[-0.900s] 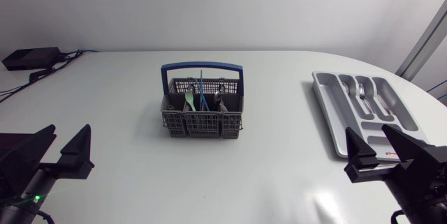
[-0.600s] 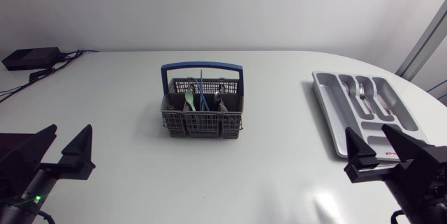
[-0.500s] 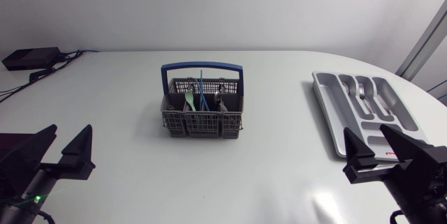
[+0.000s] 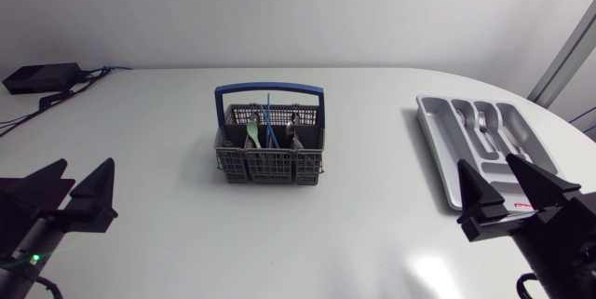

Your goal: Unload the cutlery basket into the drawer organizer.

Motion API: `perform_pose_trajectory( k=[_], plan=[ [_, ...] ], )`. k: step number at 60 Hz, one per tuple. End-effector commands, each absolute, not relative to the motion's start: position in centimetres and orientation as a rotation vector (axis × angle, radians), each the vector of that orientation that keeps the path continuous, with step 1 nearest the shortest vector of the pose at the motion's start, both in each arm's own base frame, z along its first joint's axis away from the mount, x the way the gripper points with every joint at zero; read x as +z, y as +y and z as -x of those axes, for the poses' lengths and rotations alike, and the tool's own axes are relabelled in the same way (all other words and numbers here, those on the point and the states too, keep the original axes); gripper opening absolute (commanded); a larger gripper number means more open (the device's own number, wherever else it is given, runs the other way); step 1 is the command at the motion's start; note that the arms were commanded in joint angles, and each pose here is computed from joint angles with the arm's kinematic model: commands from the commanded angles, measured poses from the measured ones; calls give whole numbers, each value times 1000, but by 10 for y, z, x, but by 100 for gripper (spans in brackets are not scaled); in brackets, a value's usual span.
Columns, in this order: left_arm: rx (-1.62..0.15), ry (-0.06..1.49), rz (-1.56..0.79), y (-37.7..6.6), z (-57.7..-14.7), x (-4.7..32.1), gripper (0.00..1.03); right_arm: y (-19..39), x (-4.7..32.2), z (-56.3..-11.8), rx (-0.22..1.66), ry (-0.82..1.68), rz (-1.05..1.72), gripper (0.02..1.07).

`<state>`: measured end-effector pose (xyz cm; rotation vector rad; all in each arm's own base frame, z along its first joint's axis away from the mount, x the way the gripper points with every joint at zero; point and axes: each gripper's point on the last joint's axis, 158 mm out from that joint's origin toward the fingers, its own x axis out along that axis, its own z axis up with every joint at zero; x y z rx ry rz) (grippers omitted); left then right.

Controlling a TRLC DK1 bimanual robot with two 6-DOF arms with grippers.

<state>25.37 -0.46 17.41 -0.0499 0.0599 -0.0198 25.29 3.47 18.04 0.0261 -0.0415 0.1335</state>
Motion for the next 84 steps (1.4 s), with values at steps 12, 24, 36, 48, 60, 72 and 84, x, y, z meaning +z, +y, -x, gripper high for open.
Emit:
perform_pose_trajectory(
  k=[12, 24, 36, 48, 60, 72, 84],
  plan=[
    [-68, 95, 115, -19, -273, 214, 97, 41, 200, -271, 143, 5, -26, 102],
    [-136, 275, 187, -47, -299, 192, 97, 49, 199, -289, 154, 94, -19, 102],
    [-213, 407, 214, -83, -326, 178, 93, 59, 189, -300, 169, 175, -30, 102],
    [-252, 531, 210, -111, -345, 174, 93, 66, 175, -311, 174, 274, -42, 102],
    [-378, 733, 7, -157, -354, 149, 94, 74, 160, -320, 180, 436, -17, 102],
    [-491, 823, -47, -193, -371, 143, 94, 82, 137, -324, 239, 645, 125, 102],
    [-548, 879, -28, -226, -385, 126, 91, 102, 121, -323, 380, 705, 190, 102]
  ],
)
